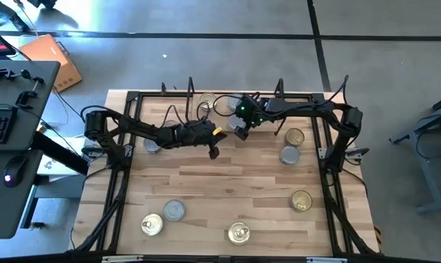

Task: Stack canned seafood by type on shelf
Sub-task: Put the green tuna can on the shelf aligned with the other green tuna can, then put the blue-pink tuna can on the shelf aligned with the other blue-pink tuna can

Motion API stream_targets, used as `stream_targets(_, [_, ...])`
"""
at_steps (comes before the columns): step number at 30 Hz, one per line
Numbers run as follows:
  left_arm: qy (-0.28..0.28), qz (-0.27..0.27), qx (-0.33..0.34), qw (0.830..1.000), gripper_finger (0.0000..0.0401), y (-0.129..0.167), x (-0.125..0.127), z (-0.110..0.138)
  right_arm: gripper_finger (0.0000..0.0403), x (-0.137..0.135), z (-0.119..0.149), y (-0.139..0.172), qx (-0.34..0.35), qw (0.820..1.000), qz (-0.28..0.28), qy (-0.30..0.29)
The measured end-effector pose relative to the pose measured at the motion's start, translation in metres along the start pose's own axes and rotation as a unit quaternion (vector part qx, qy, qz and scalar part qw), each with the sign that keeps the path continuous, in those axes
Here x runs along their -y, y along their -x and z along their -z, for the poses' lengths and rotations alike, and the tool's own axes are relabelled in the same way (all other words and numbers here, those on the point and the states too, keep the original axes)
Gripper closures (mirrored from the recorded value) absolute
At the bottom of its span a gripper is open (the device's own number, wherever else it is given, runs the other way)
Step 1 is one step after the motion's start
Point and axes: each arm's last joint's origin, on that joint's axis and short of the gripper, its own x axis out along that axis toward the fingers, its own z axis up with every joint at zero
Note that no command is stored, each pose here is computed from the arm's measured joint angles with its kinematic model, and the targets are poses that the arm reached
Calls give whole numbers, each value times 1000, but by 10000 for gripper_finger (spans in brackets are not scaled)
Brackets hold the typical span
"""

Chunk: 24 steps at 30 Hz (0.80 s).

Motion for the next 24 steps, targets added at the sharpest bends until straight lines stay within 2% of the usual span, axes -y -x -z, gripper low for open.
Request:
stream_targets(6, [5,1,-11,1000,401,-1,-9,1,15,1,0,1,4,1000,17,-1])
stream_targets(16, [-21,34,-11,999,401,2,13,3,15,-2,-3,31,36,998,18,-45])
stream_targets(20, [-41,49,-16,998,401,8,26,2,15,-17,0,48,47,998,25,-41])
stream_targets(24, [-80,38,-29,996,401,28,40,-8,15,-49,10,57,74,996,49,1])
